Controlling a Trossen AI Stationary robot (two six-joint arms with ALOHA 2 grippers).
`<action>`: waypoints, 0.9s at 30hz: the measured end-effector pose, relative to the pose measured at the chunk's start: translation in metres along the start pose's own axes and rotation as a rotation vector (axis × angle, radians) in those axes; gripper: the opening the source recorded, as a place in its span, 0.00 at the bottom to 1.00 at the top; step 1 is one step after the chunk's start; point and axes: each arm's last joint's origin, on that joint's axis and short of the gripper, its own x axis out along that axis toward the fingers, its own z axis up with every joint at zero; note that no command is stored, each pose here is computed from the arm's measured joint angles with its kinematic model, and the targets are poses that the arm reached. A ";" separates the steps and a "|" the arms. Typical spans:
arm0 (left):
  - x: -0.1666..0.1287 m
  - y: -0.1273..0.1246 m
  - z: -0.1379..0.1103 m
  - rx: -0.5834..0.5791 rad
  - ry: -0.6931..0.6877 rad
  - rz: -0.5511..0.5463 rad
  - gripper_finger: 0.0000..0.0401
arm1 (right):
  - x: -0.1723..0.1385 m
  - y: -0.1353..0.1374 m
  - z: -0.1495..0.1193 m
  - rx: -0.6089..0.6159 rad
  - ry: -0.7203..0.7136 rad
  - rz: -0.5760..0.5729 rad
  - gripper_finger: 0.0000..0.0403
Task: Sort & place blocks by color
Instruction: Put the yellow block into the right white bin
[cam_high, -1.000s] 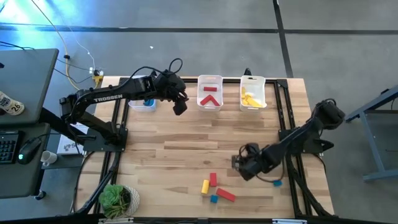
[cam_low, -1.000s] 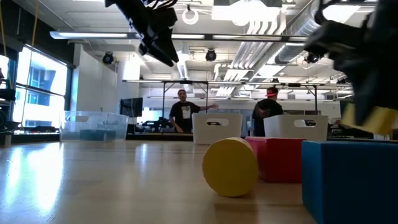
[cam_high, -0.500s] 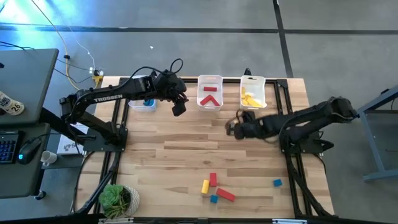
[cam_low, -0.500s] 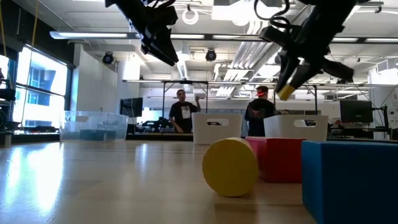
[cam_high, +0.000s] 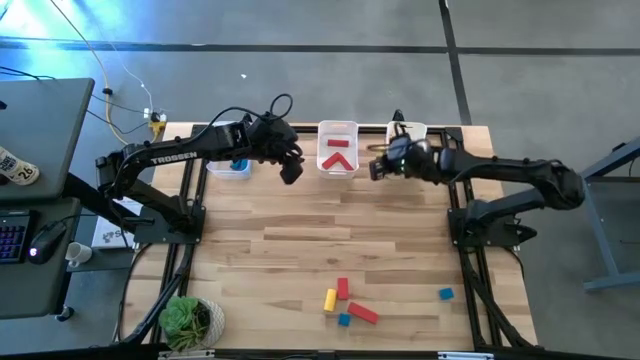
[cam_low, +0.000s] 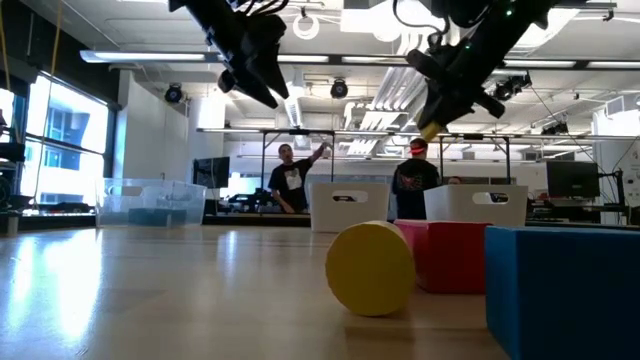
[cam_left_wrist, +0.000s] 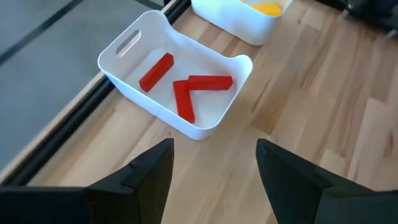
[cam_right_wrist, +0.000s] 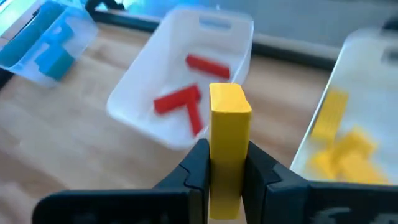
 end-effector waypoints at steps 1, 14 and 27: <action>0.000 0.000 0.000 -0.020 0.000 0.000 0.54 | 0.002 -0.004 0.005 -0.030 -0.015 -0.002 0.08; 0.000 0.001 0.000 -0.230 -0.008 0.026 0.54 | 0.017 -0.059 0.036 -0.249 -0.010 -0.181 0.09; 0.000 0.001 0.000 -0.362 -0.018 0.048 0.54 | 0.022 -0.096 0.028 -0.215 0.234 -0.304 0.09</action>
